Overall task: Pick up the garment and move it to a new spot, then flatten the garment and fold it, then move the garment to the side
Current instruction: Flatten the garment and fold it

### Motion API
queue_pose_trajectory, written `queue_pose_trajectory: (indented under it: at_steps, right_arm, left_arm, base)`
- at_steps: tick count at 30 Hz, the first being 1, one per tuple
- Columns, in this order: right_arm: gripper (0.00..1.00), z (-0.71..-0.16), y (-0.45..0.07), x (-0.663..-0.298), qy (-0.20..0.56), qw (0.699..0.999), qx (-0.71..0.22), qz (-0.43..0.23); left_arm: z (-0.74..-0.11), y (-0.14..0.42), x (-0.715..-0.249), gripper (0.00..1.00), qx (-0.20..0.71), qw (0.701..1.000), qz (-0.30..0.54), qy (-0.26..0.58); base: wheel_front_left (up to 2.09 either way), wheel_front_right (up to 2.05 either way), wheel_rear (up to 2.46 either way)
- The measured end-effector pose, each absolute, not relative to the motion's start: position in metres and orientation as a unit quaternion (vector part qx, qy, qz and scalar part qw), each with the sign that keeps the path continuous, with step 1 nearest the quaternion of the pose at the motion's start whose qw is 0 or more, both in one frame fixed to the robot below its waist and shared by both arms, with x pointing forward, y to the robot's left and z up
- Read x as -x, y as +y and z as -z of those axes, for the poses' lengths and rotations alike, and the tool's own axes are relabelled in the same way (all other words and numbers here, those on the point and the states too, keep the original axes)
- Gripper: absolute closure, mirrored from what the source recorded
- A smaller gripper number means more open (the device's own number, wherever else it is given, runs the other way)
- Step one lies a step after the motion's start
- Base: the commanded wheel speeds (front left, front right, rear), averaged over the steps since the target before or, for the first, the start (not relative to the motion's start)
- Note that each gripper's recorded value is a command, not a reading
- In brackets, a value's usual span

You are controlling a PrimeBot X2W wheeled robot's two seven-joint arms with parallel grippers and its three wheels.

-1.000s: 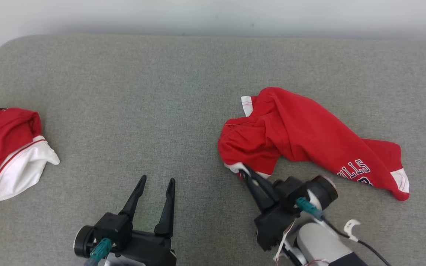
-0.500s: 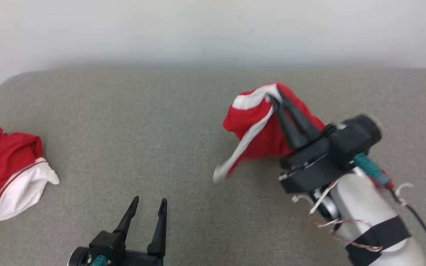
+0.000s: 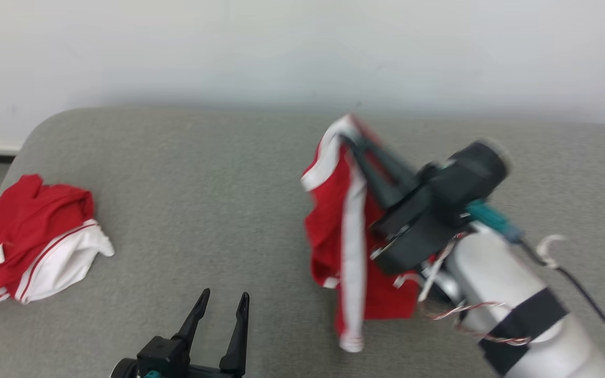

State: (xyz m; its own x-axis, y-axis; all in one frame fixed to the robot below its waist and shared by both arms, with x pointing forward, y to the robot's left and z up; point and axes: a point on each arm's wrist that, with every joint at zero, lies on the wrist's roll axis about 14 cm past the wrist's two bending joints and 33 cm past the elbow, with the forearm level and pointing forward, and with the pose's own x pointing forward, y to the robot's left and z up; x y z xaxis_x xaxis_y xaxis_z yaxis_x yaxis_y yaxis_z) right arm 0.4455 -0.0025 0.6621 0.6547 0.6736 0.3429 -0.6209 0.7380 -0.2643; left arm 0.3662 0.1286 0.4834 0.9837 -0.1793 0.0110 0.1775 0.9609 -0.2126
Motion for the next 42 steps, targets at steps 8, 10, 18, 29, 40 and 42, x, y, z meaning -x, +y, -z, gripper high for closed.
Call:
queue_pose_trajectory:
  at_steps: [8, 10, 18, 29, 40, 42]
  right_arm:
    - [0.0, -0.561, 0.052, -0.444, -0.055, 0.902, 0.039, -0.425]
    - [0.0, -0.539, 0.055, -0.441, -0.024, 0.902, 0.034, -0.431]
    - [0.0, -0.475, 0.033, -0.422, 0.087, 0.904, 0.01, -0.418]
    - [0.0, -0.439, 0.027, -0.391, 0.191, 0.873, 0.032, -0.447]
    - [0.0, -0.448, 0.054, -0.394, 0.21, 0.831, 0.133, -0.498]
    - [0.0, -0.442, 0.057, -0.399, 0.215, 0.824, 0.166, -0.496]
  left_arm:
    - [-0.474, 0.147, -0.36, 0.0, 0.115, 0.992, 0.054, 0.018]
    - [-0.471, 0.15, -0.36, 0.0, 0.115, 0.992, 0.048, 0.022]
    - [-0.465, 0.143, -0.366, 0.0, 0.118, 0.991, 0.056, 0.032]
    - [-0.463, 0.126, -0.379, 0.0, 0.121, 0.989, 0.083, 0.036]
    - [-0.46, 0.134, -0.373, 0.0, 0.128, 0.989, 0.066, 0.041]
    - [-0.461, 0.137, -0.371, 0.0, 0.134, 0.988, 0.06, 0.04]
  base:
    - [0.0, 0.0, 0.0]
    - [0.0, 0.0, 0.0]
    - [0.0, 0.0, 0.0]
    - [0.0, 0.0, 0.0]
    - [0.0, 0.0, 0.0]
    - [0.0, 0.0, 0.0]
